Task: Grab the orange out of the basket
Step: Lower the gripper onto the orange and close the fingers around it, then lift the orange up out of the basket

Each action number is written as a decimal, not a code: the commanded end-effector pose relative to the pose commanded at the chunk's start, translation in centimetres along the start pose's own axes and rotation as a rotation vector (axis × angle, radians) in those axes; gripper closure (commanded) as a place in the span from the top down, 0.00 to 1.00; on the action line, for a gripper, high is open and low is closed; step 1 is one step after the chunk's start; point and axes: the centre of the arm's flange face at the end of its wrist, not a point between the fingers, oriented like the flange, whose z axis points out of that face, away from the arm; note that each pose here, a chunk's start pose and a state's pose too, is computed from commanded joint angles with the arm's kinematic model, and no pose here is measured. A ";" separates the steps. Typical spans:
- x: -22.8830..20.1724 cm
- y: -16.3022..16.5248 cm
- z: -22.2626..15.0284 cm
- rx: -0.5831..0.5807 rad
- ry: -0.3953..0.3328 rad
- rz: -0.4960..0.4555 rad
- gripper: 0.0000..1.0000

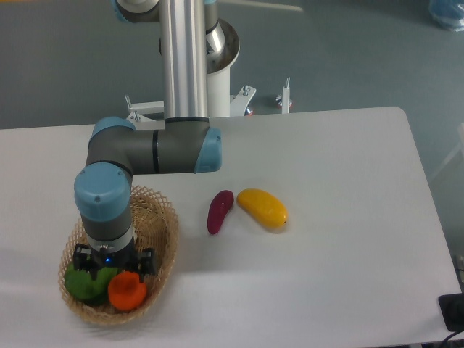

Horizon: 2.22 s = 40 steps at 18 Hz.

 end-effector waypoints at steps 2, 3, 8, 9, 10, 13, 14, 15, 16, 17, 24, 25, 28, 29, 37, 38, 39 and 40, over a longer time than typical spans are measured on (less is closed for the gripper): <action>-0.2 -0.1 0.8 -0.010 -0.012 -0.004 1.00; -0.3 0.0 1.1 -0.016 -0.013 -0.008 1.00; -0.4 -0.3 2.0 -0.022 -0.014 -0.010 1.00; -0.4 -0.4 2.2 -0.024 -0.014 -0.018 1.00; -0.5 -0.6 2.3 -0.022 -0.022 -0.028 1.00; -0.7 -1.0 2.6 -0.021 -0.035 -0.036 1.00; -0.8 -1.0 2.6 -0.021 -0.041 -0.036 1.00; -0.8 -1.0 2.7 -0.023 -0.045 -0.036 1.00; -0.8 -1.0 2.7 -0.023 -0.047 -0.036 0.96; -0.8 -1.0 2.7 -0.023 -0.045 -0.039 0.88; -0.5 -1.1 1.0 -0.001 -0.034 -0.046 0.70; -0.4 -1.1 0.2 0.010 -0.031 -0.040 0.70; -0.6 -1.1 -3.6 0.064 0.034 -0.036 0.70; -1.7 -1.2 -4.5 0.077 0.030 -0.049 0.71; -11.1 1.6 -8.7 0.086 -0.087 -0.023 0.71; -12.8 2.1 -9.3 0.085 -0.100 0.013 0.71; -15.0 3.0 -9.2 0.068 -0.113 0.041 0.71; -15.9 3.6 -9.4 0.061 -0.120 0.068 0.71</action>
